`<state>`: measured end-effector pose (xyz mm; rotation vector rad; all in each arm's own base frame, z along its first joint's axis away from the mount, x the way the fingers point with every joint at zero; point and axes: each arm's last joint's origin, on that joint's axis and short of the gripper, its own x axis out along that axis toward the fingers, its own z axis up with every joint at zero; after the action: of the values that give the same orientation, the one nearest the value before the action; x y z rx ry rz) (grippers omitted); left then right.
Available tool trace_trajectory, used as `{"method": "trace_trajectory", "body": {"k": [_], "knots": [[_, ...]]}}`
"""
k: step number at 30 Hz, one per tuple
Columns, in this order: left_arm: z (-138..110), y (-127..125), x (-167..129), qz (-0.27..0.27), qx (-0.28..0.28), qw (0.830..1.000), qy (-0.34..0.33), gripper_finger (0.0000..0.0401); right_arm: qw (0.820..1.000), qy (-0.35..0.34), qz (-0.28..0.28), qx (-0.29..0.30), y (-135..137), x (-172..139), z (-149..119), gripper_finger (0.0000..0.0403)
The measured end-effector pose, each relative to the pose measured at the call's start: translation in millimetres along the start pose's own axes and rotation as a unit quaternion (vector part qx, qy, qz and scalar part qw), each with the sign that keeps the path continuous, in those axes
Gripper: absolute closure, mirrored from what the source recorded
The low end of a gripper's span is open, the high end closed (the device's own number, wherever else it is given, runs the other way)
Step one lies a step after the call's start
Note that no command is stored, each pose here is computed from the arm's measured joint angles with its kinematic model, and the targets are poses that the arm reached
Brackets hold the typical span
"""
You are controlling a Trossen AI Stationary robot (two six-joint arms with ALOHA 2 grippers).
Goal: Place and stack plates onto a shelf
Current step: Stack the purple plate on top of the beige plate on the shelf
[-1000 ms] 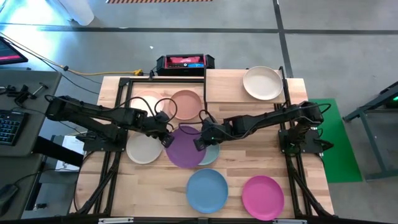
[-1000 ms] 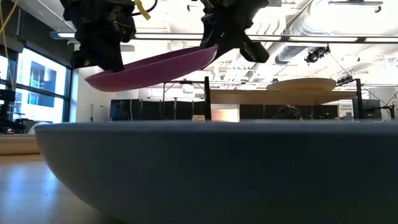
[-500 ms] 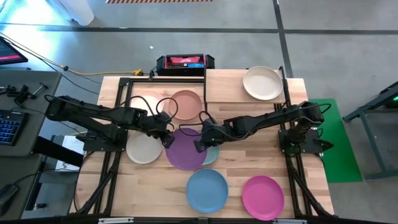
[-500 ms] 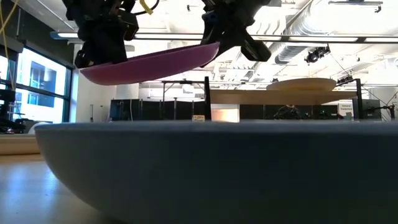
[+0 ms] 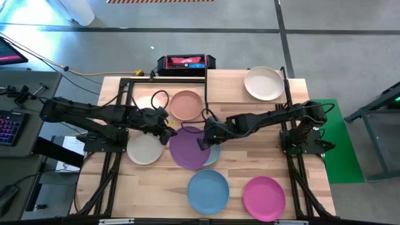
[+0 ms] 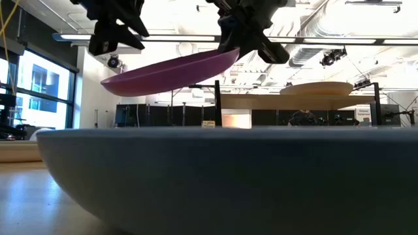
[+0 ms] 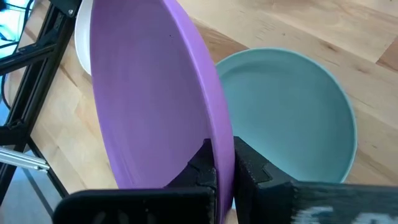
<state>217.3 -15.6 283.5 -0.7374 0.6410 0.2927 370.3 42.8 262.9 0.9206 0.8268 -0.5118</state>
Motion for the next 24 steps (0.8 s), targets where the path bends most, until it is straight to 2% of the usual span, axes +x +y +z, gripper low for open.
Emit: {"method": "trace_trajectory", "body": {"k": [9, 14, 24], "knots": [[4, 0, -33, -0.044, 0.007, 0.998, -0.041, 0.0297, 1.0, 0.0, 0.001, -0.009, -2, -15, 2, 0.0403], [5, 2, -51, -0.069, 0.016, 0.995, -0.066, 0.0297, 1.0, -0.019, -0.005, -0.01, -7, -38, 8, 0.0403], [7, 6, -69, -0.053, 0.06, 0.989, -0.126, 0.0298, 0.998, -0.062, -0.014, -0.017, -38, -95, 43, 0.0403]]}}
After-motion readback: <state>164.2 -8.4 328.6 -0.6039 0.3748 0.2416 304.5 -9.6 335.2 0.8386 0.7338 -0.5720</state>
